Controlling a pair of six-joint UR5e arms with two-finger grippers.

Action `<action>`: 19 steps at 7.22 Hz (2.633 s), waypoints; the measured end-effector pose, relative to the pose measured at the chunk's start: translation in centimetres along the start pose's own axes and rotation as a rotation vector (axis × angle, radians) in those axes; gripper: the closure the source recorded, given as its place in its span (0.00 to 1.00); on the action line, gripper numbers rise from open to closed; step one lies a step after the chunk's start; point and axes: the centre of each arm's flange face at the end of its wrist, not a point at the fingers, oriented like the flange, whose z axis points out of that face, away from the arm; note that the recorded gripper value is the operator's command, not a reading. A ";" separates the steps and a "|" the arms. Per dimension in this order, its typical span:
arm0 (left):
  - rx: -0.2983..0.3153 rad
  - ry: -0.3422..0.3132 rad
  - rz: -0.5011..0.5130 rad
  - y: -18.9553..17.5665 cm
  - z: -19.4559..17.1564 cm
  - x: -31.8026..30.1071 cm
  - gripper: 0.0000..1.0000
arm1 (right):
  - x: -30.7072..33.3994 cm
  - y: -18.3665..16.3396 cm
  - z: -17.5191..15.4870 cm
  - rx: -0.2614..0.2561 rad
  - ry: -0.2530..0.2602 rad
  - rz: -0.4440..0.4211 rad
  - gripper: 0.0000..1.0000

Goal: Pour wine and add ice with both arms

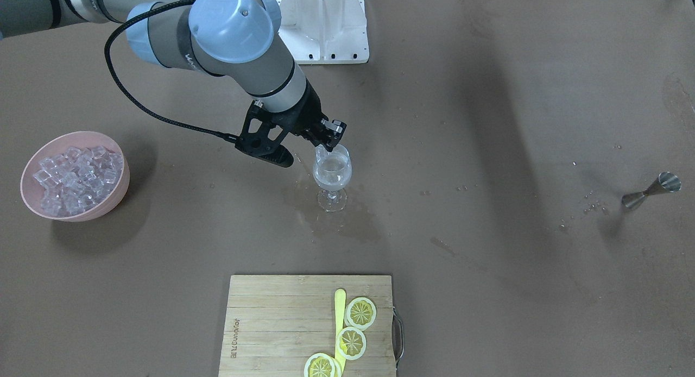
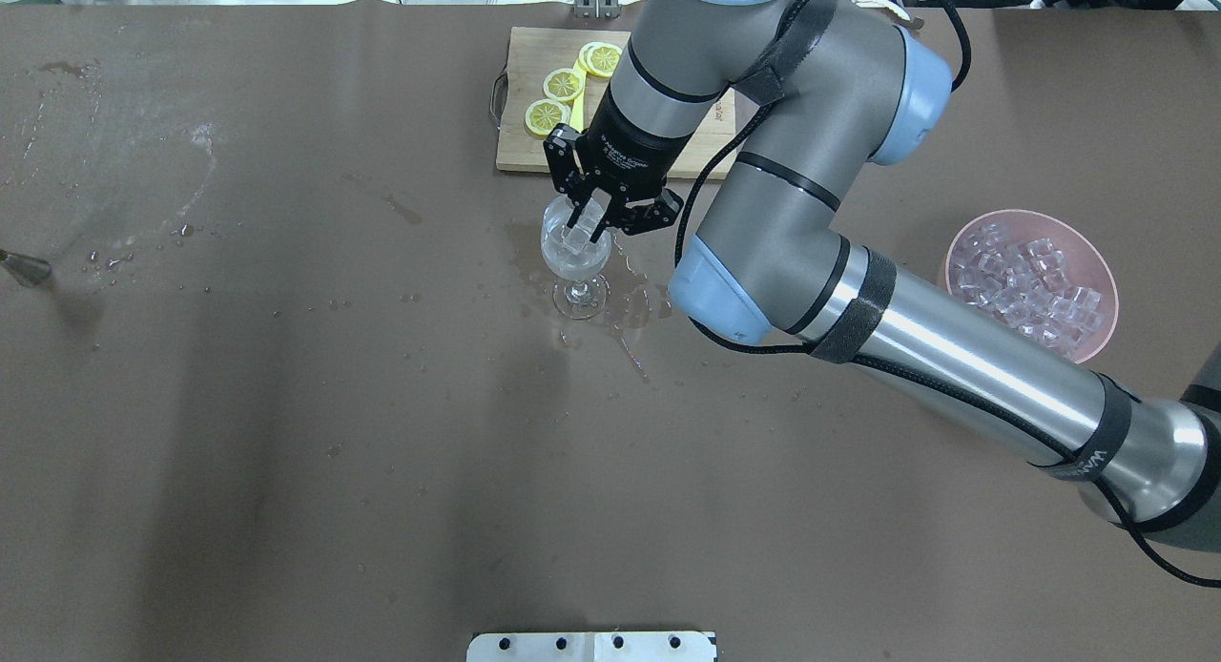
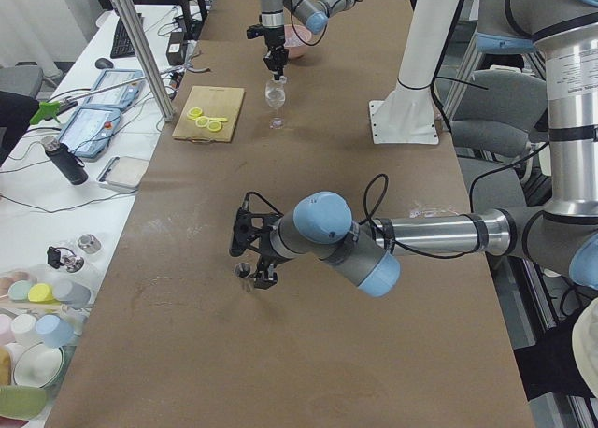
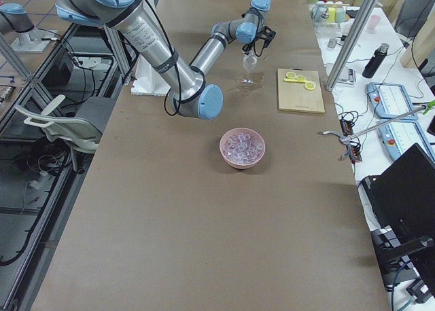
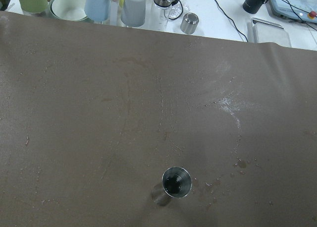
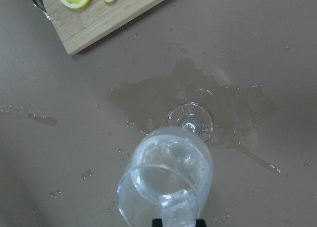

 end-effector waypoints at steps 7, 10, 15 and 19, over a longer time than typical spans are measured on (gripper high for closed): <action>-0.293 -0.215 -0.004 -9.7 4.2 5.3 0.02 | 0.0 0.0 0.0 -0.001 0.000 -0.001 0.53; -0.335 -0.241 -0.024 -8.5 5.7 3.4 0.02 | 0.0 -0.5 -0.9 0.005 -0.009 0.000 0.19; -0.388 -0.231 -0.001 -8.0 9.9 -2.5 0.02 | 7.7 -9.8 -7.8 0.138 -0.011 -0.157 0.01; -0.377 -0.229 0.007 -10.5 10.3 -1.6 0.02 | 20.9 -21.7 -15.6 0.257 0.104 -0.347 0.01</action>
